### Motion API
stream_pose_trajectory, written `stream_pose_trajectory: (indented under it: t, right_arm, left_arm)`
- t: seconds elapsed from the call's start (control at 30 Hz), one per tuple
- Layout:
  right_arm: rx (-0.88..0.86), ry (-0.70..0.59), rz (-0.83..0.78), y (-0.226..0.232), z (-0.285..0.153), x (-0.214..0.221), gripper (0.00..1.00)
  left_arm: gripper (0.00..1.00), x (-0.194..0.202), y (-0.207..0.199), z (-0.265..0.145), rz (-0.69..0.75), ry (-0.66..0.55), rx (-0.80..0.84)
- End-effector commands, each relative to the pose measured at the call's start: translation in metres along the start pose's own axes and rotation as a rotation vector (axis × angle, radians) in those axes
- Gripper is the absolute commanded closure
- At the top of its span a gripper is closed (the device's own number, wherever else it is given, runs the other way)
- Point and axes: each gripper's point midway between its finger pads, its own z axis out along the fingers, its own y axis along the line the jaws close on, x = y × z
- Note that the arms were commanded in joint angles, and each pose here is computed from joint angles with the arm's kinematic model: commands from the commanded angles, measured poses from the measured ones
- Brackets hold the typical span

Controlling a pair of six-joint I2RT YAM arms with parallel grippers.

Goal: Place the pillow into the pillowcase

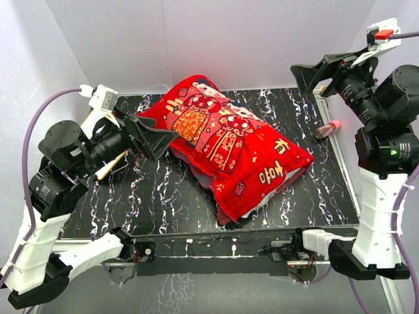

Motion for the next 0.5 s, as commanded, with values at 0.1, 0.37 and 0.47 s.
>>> stream_pose_trajectory:
  t: [0.1,0.37,0.47]
  right_arm:
    - [0.006,-0.031,-0.019,0.0028,-0.0082,-0.0087,0.01]
    - [0.011,-0.033,-0.021,0.0023,-0.0091,-0.0090,0.01]
    - [0.009,-0.037,-0.024,0.0029,-0.0097,-0.0105,0.01]
  left_arm:
    - [0.03,-0.0077,-0.0092,-0.0018,-0.002,-0.037,0.046]
    - [0.03,-0.0062,-0.0097,-0.0014,-0.002,-0.035,0.052]
    - [0.03,-0.0066,-0.0099,-0.0019,-0.001,-0.036,0.053]
